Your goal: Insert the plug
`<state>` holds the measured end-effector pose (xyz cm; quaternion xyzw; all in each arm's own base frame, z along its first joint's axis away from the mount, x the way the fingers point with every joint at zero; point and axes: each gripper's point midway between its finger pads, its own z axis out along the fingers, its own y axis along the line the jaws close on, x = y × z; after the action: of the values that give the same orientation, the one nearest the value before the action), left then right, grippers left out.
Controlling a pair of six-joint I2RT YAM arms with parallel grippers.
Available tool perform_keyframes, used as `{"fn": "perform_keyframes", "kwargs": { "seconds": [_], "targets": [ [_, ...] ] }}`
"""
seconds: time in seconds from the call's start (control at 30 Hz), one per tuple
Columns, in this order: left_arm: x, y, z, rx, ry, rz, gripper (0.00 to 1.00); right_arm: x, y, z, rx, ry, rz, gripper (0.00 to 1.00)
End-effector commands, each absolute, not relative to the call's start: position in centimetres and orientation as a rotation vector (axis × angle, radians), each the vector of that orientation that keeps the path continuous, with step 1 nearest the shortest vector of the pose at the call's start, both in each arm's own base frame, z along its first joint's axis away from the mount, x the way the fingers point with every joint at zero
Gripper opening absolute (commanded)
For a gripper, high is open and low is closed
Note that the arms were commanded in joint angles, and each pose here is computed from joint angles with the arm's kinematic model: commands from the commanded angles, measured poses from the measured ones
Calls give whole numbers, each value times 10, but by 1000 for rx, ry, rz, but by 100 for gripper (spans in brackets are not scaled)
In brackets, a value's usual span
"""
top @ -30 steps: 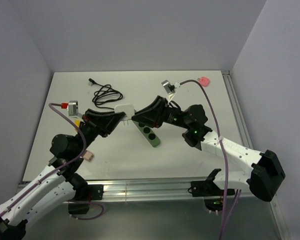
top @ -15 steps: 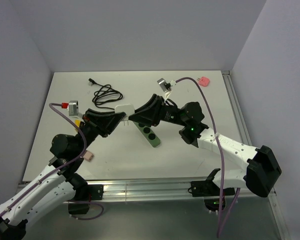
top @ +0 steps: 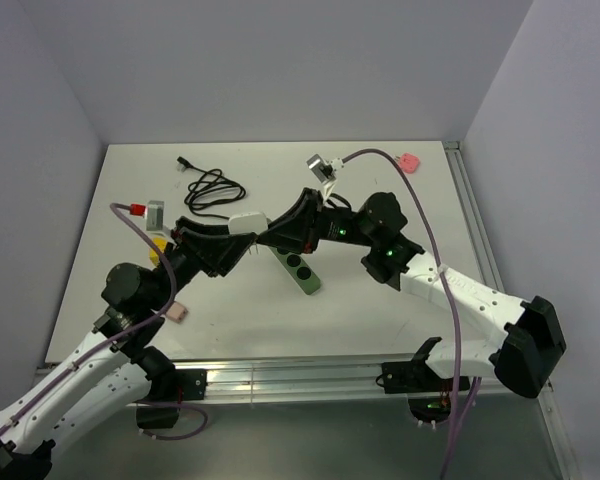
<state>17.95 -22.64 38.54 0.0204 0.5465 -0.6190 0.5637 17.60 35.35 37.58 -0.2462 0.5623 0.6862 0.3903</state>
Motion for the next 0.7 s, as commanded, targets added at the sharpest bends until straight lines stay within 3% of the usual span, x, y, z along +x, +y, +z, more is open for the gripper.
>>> {"fn": "perform_keyframes", "kwargs": {
  "seconds": [0.0, 0.2, 0.47, 0.67],
  "targets": [
    [176, -225, 376, 115, 1416, -1354, 71, 167, 344, 382, -838, 1437, 1617, 0],
    [163, -208, 358, 229, 1564, -1182, 71, 162, 325, 345, -1121, 1599, 1456, 0],
    [128, -219, 345, 514, 1694, -1209, 63, 136, 308, 313, -1439, 1596, 1494, 0],
    [113, -238, 330, 696, 1729, -1305, 64, 114, 308, 312, -1493, 1549, 1564, 0]
  ]
}}
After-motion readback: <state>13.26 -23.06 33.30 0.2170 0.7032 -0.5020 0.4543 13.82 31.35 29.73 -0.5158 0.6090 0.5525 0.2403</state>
